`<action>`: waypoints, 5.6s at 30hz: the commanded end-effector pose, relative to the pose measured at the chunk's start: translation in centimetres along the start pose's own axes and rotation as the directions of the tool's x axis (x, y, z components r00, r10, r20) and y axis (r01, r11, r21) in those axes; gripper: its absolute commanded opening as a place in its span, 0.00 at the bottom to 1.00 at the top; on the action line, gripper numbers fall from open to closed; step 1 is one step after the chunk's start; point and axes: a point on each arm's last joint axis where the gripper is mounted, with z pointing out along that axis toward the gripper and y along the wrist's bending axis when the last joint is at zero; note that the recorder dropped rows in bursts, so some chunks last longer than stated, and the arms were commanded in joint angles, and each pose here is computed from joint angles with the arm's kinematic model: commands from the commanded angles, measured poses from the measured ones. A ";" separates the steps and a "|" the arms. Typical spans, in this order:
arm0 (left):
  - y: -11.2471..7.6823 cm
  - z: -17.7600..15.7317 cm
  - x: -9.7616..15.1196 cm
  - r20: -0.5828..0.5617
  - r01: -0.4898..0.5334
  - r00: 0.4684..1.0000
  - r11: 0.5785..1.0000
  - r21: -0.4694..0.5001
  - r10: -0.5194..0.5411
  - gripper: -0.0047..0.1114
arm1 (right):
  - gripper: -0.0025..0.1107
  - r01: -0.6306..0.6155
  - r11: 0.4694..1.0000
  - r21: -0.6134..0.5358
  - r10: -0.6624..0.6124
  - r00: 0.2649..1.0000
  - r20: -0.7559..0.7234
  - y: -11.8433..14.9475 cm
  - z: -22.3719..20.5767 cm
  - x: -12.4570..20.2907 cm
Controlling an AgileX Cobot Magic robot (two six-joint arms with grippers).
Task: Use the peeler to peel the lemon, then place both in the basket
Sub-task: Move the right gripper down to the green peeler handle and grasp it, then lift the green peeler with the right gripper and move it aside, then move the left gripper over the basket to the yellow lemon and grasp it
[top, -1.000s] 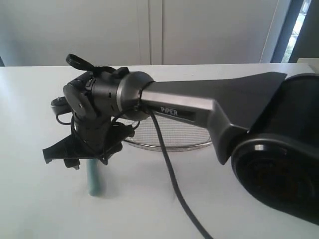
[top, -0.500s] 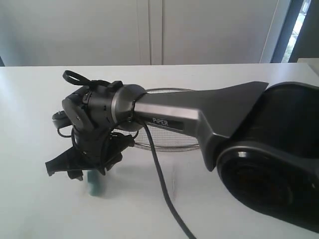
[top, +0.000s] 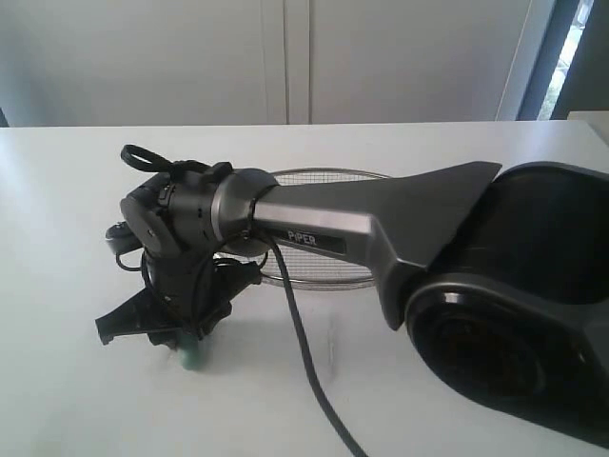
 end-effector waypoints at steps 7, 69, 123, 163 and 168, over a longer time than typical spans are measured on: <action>0.0 0.0 0.0 0.006 0.001 1.000 1.000 0.004 -0.001 0.04 | 0.02 -0.002 1.000 -0.008 0.002 1.000 -0.005 0.2 -0.4 0.0; 0.0 0.0 0.0 0.006 0.001 1.000 1.000 0.004 -0.001 0.04 | 0.02 -0.451 0.862 0.233 0.342 0.855 0.391 -19.8 -22.0 30.0; -1.4 8.3 -21.8 0.231 -0.233 0.951 0.968 0.090 0.207 0.04 | 0.02 -0.448 0.865 0.227 0.339 0.854 0.394 -19.7 -21.9 29.9; -28.2 24.5 -20.8 0.006 -0.690 0.360 0.262 0.674 0.933 0.04 | 0.02 -0.448 0.865 0.226 0.339 0.854 0.395 -19.7 -21.9 30.0; -32.8 25.7 -18.8 0.103 -0.710 0.287 0.139 0.691 0.952 0.04 | 0.02 -0.445 0.866 0.228 0.336 0.855 0.394 -19.7 -21.9 30.0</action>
